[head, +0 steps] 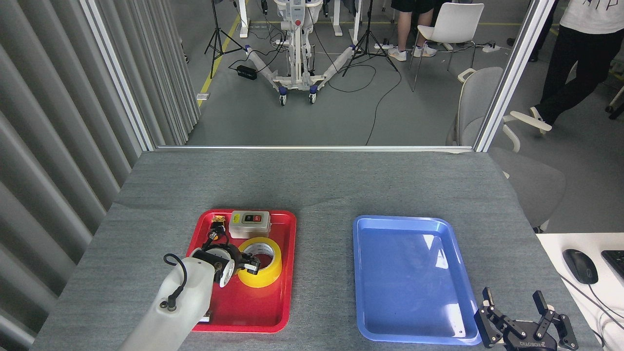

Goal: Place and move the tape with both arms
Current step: 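Lift the tape with the left gripper and carry it toward the blue tray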

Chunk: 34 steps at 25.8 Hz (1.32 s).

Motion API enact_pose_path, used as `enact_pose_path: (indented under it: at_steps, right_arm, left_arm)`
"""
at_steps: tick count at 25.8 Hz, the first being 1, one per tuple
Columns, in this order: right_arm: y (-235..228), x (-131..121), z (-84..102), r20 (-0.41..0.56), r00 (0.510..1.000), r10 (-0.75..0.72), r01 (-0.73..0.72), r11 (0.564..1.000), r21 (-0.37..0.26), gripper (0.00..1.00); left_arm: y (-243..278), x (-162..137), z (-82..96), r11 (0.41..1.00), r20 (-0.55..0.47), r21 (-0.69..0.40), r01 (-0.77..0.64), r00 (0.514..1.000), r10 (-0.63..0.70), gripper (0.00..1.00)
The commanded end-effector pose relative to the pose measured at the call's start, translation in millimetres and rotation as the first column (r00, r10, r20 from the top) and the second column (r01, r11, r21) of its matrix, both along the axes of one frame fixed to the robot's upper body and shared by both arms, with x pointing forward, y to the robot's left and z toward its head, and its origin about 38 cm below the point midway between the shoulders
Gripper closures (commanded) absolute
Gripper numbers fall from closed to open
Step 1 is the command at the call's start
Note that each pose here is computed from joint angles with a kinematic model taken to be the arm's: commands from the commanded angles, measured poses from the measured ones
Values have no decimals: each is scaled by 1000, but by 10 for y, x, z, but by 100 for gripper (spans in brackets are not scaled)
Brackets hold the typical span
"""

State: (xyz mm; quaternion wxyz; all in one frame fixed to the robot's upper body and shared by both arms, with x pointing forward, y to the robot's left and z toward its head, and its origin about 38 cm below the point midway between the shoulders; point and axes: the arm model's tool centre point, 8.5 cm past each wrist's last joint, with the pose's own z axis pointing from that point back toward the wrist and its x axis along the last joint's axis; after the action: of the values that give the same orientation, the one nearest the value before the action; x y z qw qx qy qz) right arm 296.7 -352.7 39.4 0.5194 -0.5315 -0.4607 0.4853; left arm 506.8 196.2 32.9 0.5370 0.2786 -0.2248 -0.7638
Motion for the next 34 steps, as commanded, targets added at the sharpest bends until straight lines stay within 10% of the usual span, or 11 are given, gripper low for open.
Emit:
enact_pose_path:
  at_steps: [1,23,34]
  right_arm:
    - [15,3,-3,0,1000,4,-4,1000,0,0]
    - [36,4,-11,1,1000,0,0,1000,7,0]
    - [-10,34,29,7,1000,5,-5,1000,-10,0]
  left_arm:
    - [45,-10,-22,1000,-12,6,18,1000,-18,53]
    - [164,14,58,999,-7,-33,35,999,-35,76]
    - [304,-149,164,960,54,-271,67,997,-54,84]
